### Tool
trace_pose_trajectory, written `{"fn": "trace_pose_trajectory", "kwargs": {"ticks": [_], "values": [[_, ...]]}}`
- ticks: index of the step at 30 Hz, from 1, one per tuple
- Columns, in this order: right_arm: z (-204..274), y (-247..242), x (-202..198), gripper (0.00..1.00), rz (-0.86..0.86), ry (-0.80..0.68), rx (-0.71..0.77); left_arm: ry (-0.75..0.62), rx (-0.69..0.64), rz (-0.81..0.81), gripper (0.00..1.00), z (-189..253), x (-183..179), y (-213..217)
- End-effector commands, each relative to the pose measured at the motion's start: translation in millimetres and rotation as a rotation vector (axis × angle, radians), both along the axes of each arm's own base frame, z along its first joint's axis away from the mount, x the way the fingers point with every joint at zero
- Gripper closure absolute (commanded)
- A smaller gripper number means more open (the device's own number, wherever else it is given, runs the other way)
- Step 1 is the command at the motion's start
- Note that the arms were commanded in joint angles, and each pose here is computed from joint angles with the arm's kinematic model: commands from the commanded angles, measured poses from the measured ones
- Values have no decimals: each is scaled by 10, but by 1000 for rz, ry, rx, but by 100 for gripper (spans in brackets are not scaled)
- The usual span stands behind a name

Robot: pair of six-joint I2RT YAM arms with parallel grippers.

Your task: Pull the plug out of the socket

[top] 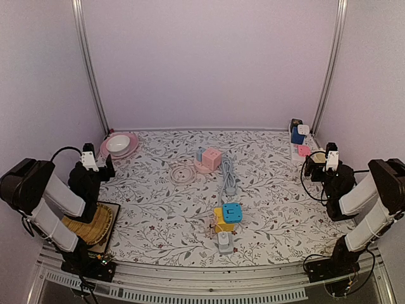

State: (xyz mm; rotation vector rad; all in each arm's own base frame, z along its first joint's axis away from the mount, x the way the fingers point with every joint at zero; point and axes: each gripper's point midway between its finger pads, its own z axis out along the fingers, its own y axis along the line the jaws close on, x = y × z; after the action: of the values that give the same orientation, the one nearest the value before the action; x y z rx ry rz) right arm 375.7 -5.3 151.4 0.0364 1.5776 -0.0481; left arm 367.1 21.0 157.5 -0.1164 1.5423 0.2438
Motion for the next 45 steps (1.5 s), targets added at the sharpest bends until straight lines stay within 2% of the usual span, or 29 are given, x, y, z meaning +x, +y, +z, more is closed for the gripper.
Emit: {"fn": "trace_pose_trajectory", "kwargs": {"ticks": [1, 16, 20, 21, 23, 24, 28, 30, 32, 33, 35, 36, 42, 45], "values": [[83, -3, 0, 1, -2, -26, 3, -21, 11, -8, 3, 58, 24, -26], [168, 24, -60, 1, 9, -56, -9, -36, 20, -21, 3, 108, 9, -50], [489, -66, -70, 1, -54, -44, 10, -40, 78, -150, 3, 379, -23, -327], [586, -97, -48, 1, -71, -29, 88, -9, 74, -203, 3, 419, 2, -441], [753, 12, -32, 1, -12, 13, 190, 19, -7, -257, 3, 637, 47, -587], [894, 91, -36, 1, 35, 8, 223, 86, -46, -287, 3, 652, 64, -686], [1374, 309, -29, 1, 158, 45, 272, 105, -144, -410, 3, 1240, -11, -1123], [1477, 368, -21, 1, 186, 81, 276, 102, -131, -595, 3, 1534, -117, -1438], [1455, 274, -1, 1, 122, 132, 299, 90, -166, -672, 3, 1739, -186, -1556], [1385, 168, -1, 1, 50, 166, 342, 83, -212, -639, 3, 1816, -177, -1496], [1221, -22, -51, 1, -84, 219, 455, 64, -345, -458, 3, 1894, -119, -1167], [1172, -39, -66, 1, -90, 231, 489, 70, -413, -400, 3, 1872, -113, -1037], [982, 58, -66, 1, -35, 267, 570, 93, -577, -415, 3, 1802, -69, -938], [775, 163, -13, 1, 6, 349, 572, 122, -591, -463, 3, 1683, -56, -1048]]}}
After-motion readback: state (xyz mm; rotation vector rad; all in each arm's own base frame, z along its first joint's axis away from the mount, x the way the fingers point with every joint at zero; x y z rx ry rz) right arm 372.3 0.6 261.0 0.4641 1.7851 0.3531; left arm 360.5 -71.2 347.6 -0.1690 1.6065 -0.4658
